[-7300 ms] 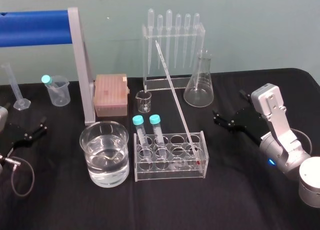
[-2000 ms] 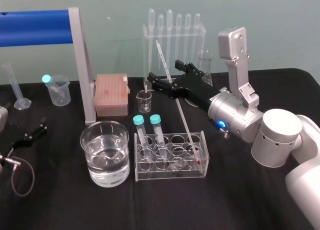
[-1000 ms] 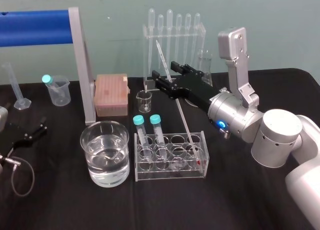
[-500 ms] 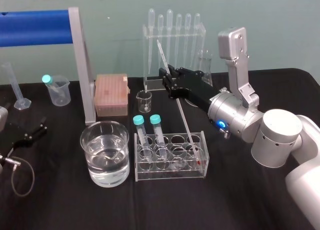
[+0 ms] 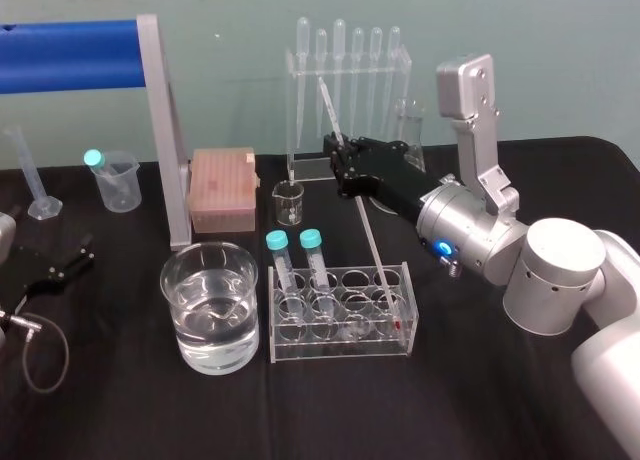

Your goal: Hold the thermometer with one hand and immerse one end into the beaker, then reinsert it into the test tube rack.

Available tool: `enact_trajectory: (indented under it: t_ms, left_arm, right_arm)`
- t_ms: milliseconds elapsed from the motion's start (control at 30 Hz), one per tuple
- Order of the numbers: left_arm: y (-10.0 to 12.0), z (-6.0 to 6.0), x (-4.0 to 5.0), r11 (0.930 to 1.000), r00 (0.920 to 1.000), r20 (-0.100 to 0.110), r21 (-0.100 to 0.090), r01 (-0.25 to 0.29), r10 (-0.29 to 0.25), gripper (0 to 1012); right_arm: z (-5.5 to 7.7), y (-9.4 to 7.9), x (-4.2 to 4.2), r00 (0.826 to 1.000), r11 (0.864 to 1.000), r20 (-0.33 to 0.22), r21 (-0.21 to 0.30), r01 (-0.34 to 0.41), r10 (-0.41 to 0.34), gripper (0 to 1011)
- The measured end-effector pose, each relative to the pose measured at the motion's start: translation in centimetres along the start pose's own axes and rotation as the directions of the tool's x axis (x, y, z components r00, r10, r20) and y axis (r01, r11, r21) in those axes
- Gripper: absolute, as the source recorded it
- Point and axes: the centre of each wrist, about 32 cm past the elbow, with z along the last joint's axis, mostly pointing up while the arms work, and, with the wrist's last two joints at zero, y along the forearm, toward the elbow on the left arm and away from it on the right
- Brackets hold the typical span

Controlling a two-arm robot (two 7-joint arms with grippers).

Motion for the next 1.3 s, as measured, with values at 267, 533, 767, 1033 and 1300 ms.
enact_trajectory:
  t_ms: [267,533,767,1033,1300]
  left_arm:
    - [0.0,0.0,0.00,1.0000,1.0000,0.000,0.000,0.000,0.000,1008]
    - [0.0,0.0,0.00,1.0000,1.0000,0.000,0.000,0.000,0.000,1008]
    - [0.0,0.0,0.00,1.0000,1.0000,0.000,0.000,0.000,0.000,1008]
    - [0.0,0.0,0.00,1.0000,1.0000,0.000,0.000,0.000,0.000,1008]
    - [0.0,0.0,0.00,1.0000,1.0000,0.000,0.000,0.000,0.000,1008]
  right_arm:
    - [0.8,-0.3,0.39,1.000,0.999,-0.026,0.036,0.012,-0.011,57]
    - [3.4,-0.7,1.12,0.999,0.990,-0.046,0.141,-0.006,0.012,57]
    - [5.7,-0.5,1.54,0.998,0.965,-0.038,0.260,-0.044,0.056,57]
    - [7.0,0.8,1.29,0.982,0.894,-0.044,0.423,-0.146,0.181,57]
    - [7.0,3.1,-0.09,0.945,0.820,-0.018,0.503,-0.274,0.327,57]
